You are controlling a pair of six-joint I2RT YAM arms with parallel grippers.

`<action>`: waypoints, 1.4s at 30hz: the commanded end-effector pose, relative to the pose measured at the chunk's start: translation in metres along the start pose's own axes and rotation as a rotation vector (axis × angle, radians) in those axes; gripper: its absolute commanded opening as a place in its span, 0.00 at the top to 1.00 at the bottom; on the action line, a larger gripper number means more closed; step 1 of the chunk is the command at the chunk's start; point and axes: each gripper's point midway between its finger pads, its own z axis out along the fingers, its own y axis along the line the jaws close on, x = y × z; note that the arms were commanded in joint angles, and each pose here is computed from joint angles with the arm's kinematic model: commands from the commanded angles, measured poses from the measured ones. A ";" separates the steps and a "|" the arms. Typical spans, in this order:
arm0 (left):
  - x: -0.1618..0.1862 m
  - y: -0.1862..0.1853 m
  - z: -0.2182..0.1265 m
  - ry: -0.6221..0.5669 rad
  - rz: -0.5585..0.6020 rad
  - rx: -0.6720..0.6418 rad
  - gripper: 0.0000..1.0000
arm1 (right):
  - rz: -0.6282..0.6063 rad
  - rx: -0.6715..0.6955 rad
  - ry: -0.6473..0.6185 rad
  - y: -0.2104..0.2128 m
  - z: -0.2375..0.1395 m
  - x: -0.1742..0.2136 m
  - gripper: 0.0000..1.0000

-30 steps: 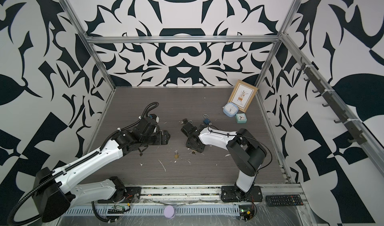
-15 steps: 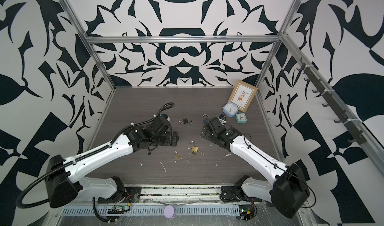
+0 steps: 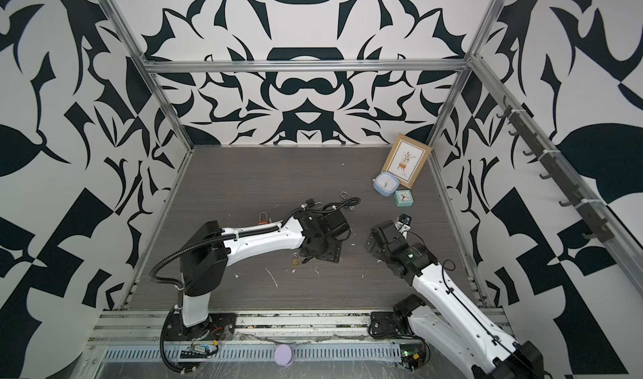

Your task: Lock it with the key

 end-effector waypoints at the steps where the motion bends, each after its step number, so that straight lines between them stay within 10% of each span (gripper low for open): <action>1: 0.002 0.015 0.001 0.023 -0.028 -0.100 0.19 | -0.017 0.017 0.001 -0.006 0.000 0.001 0.00; 42: -0.010 0.016 0.059 0.069 0.011 -0.172 0.39 | -0.046 0.007 -0.064 -0.004 -0.005 -0.012 0.00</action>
